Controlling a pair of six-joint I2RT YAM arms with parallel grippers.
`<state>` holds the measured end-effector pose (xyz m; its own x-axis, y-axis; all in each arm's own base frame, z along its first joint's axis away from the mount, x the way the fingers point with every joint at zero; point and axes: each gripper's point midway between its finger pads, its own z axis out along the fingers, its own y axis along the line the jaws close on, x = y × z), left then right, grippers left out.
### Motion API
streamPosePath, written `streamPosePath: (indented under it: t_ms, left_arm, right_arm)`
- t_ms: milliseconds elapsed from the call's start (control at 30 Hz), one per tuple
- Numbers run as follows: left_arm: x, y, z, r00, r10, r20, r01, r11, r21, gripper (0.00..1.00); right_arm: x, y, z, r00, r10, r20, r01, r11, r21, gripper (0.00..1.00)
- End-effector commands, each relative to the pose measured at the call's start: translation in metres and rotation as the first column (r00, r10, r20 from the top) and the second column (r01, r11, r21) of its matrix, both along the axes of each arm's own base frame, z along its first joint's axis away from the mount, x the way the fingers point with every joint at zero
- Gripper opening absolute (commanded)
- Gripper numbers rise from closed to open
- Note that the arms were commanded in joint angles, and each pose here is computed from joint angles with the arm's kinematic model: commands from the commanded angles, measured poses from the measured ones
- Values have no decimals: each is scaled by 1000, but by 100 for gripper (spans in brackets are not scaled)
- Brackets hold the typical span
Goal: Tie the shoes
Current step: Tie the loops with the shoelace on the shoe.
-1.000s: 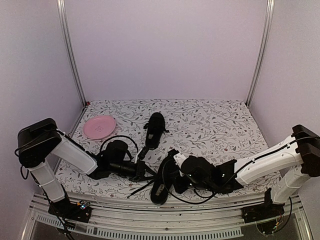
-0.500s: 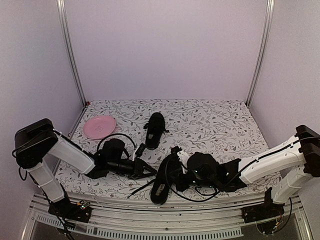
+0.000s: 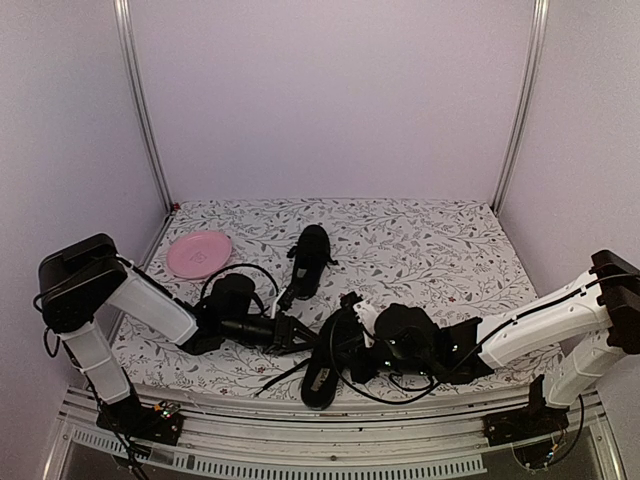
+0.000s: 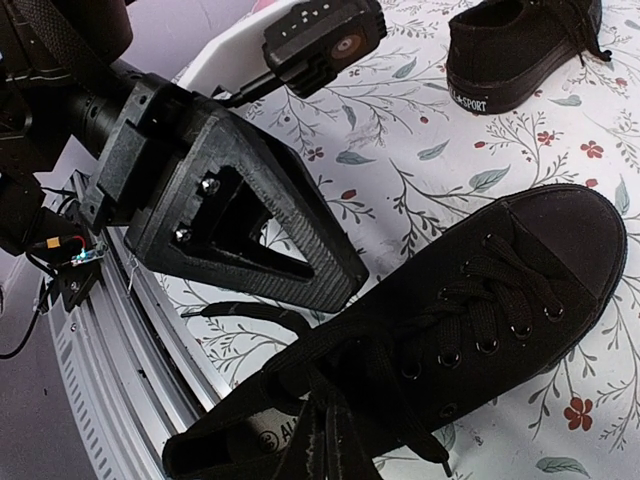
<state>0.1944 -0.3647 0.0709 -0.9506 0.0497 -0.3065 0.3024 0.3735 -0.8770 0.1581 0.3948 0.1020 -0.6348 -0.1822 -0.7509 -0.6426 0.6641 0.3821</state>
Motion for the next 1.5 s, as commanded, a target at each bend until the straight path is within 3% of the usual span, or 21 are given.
streamPosePath:
  t_ms: [0, 200, 933, 1467]
  left_arm:
    - [6, -5, 9, 1000, -5, 19, 5, 999, -37, 27]
    - [6, 1, -5, 1000, 21, -2, -21, 1000, 9, 22]
    - [-12, -23, 21, 992, -105, 75, 111, 990, -82, 28]
    - [-19, -30, 13, 988, -141, 60, 145, 988, -60, 26]
  right_arm:
    - [1, -2, -7, 1000, -8, -15, 8, 1000, 5, 2]
    - [1, -7, -18, 998, -28, -55, 28, 1000, -4, 2]
    - [3, -5, -24, 997, -25, -77, 25, 1000, 5, 2]
    - [5, -4, -24, 997, -27, -77, 28, 1000, 9, 2]
